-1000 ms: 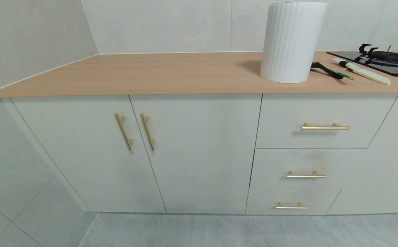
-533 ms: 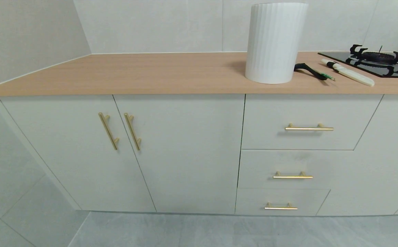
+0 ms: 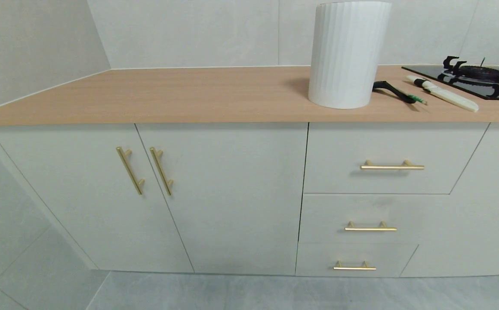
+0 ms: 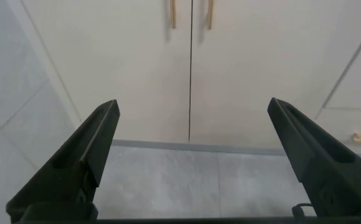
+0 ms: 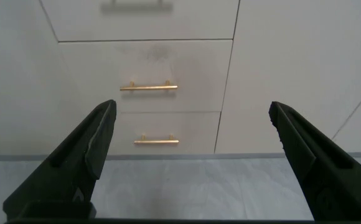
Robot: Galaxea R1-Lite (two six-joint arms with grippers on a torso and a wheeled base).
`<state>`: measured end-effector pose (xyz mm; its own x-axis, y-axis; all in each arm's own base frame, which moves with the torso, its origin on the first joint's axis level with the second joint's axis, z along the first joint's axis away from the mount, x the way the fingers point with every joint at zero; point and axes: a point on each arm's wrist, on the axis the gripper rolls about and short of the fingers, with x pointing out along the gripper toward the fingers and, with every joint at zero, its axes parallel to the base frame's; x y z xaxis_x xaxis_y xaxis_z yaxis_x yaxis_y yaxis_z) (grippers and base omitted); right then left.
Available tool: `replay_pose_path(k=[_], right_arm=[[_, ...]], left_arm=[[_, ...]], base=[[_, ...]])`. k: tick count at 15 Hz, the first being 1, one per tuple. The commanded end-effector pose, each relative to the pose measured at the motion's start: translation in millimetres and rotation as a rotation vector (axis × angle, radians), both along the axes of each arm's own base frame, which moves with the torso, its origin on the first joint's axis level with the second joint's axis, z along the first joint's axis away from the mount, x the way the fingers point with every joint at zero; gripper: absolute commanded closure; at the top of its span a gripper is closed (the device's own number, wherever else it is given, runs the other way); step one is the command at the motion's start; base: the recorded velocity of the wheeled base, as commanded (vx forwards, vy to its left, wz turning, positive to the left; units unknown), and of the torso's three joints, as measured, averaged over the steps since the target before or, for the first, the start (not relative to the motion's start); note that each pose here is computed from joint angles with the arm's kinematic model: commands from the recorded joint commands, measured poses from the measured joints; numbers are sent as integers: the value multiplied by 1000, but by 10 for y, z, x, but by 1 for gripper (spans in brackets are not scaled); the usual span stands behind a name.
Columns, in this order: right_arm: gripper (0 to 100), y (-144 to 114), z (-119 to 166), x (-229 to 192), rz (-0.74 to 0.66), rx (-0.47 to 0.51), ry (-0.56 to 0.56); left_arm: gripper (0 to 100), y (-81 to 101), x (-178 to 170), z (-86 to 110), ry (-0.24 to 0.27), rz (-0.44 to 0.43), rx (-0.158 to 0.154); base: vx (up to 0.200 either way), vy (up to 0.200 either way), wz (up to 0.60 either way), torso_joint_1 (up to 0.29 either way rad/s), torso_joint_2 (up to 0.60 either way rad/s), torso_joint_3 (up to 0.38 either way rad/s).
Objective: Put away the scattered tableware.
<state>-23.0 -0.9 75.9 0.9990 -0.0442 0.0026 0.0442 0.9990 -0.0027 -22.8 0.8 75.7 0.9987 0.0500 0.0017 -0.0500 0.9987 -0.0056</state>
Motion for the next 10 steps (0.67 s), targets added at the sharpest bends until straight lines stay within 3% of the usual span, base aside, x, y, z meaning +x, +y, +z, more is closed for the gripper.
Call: replay_pose_path(k=[1, 3, 4, 10], right_arm=[[0, 0, 0, 1, 0, 0, 1], [0, 0, 0, 1, 0, 0, 1], [0, 0, 0, 2, 0, 0, 3], [0, 0, 0, 1, 0, 0, 1]], left_arm=[[0, 0, 0, 1, -1, 1, -1], [0, 0, 0, 1, -1, 1, -1], [0, 0, 0, 1, -1, 1, -1], [0, 0, 0, 1, -1, 1, -1]], base=[[0, 0, 0, 0, 0, 0], [0, 0, 0, 0, 0, 0], [0, 0, -600, -2, -2, -7], [0, 0, 0, 0, 0, 0]])
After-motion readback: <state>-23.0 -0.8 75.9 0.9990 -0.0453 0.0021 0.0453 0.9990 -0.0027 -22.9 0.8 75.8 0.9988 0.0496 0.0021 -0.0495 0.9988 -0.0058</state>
